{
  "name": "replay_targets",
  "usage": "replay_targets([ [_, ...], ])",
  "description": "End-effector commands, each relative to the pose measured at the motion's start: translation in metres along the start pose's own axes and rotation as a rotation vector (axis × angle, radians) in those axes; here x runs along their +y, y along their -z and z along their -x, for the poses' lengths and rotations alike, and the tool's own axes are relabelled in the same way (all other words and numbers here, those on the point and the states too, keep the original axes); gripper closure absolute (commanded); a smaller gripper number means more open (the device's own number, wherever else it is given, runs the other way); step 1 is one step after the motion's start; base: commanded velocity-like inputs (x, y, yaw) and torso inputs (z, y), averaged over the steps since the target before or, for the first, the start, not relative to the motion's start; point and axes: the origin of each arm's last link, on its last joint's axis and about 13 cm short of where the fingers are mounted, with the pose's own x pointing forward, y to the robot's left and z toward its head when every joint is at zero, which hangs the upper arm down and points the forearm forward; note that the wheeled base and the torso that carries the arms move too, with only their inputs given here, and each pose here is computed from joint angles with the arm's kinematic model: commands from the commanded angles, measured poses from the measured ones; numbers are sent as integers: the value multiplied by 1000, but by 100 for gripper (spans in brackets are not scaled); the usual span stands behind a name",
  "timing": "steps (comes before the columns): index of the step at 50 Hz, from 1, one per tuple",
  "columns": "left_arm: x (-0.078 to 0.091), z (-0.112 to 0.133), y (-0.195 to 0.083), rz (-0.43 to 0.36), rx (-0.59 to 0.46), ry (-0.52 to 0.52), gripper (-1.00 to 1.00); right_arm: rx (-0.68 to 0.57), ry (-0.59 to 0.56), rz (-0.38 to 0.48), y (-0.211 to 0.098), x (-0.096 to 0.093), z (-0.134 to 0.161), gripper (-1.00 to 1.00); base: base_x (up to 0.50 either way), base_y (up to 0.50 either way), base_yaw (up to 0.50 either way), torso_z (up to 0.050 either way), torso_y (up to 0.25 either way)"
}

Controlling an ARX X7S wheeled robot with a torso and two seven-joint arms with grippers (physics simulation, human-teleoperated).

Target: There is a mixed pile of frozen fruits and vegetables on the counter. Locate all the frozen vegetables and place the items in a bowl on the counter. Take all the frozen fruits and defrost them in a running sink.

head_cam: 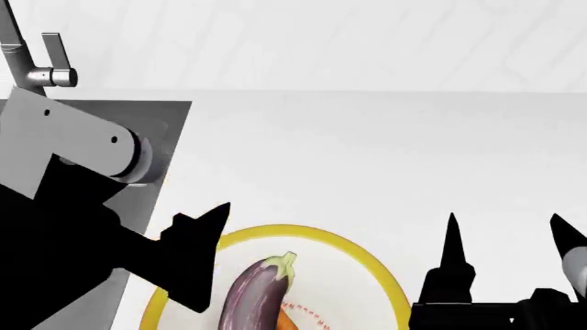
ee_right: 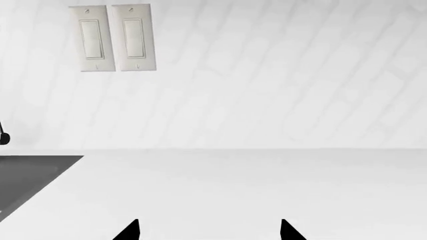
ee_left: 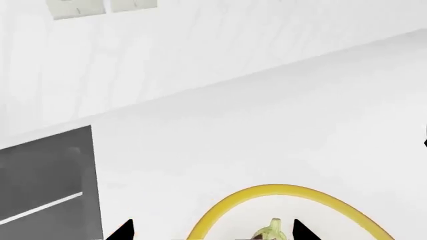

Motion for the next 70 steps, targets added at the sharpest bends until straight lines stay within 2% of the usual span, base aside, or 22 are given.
replay_targets([
  [1,21,6,0,60,-126,-131,-100,0,5,5,1,1,-1,-100,0,0,0,0,0],
  [8,32,10,8,118,-208,-220,-100,-7,13,13,0,2,-2,-100,0,0,0,0,0],
  [10,33,15,15,140,-225,-238,-100,-14,16,27,-1,2,-1,-100,0,0,0,0,0],
  [16,33,22,41,140,-288,-306,-100,-16,18,41,-1,3,-1,-100,0,0,0,0,0],
  [22,34,31,56,191,-340,-342,-100,-29,25,45,-3,3,-1,-100,0,0,0,0,0],
  [27,37,37,58,209,-367,-366,-100,-36,27,49,-5,4,0,-100,0,0,0,0,0],
  [32,41,36,61,271,-403,-388,-100,-37,30,53,-5,5,-2,-100,0,0,0,0,0],
  [48,43,39,69,222,-378,-388,-100,-51,50,67,-6,5,-1,-100,56,150,0,0,0],
  [70,47,45,66,206,-372,-391,-100,-55,39,69,-7,7,0,-100,2,500,0,0,0],
])
